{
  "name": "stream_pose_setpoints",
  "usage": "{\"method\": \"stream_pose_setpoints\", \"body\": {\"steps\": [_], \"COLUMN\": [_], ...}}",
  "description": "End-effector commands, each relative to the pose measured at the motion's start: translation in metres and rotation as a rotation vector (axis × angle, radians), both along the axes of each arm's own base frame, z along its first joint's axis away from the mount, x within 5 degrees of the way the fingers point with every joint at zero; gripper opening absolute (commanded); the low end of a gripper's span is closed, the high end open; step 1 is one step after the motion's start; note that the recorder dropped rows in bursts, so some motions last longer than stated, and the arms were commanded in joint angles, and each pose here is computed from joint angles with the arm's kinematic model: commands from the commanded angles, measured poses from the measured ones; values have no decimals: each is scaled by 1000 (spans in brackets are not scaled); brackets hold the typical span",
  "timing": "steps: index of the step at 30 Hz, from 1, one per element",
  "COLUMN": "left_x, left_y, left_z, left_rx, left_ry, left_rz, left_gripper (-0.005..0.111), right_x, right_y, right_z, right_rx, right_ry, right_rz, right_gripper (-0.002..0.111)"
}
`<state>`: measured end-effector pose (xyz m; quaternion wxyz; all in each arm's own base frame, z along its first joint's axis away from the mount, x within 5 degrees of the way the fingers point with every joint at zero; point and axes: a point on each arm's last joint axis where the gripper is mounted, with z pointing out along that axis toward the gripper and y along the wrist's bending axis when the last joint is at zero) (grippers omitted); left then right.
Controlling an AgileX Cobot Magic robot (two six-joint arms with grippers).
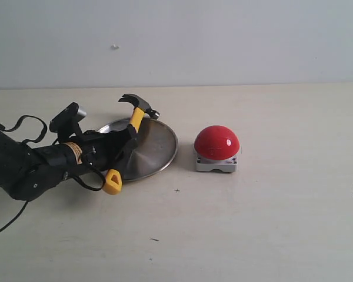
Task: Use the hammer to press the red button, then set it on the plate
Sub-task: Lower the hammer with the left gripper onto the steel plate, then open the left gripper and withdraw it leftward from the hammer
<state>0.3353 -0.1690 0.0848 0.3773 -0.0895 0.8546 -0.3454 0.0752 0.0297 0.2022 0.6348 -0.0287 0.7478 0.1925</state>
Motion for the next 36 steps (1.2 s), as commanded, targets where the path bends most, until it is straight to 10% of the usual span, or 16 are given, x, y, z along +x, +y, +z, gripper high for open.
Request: {"method": "stream_pose_setpoints", "body": {"steps": [1, 10, 18, 24, 30, 36], "left_x": [4, 5, 5, 6, 0, -17], "left_y": [-1, -1, -1, 0, 14, 27], "left_z": [2, -10, -10, 20, 48, 79], "left_rx": [-37, -26, -42, -43, 122, 310], "left_ry": [-47, -21, -10, -48, 10, -82], "left_rz": [-2, 0, 13, 20, 42, -29], "left_gripper": [0, 3, 49, 45, 3, 0], "right_x": [-1, -1, -1, -1, -1, -1], "right_y": [0, 0, 0, 0, 0, 0], "right_z": [-1, -1, -1, -1, -1, -1], "right_rx": [0, 0, 0, 0, 0, 0], "right_ry": [-1, -1, -1, -1, -1, -1], "right_rz": [-2, -2, -2, -2, -2, -2], "right_gripper": [7, 7, 7, 7, 7, 7]}}
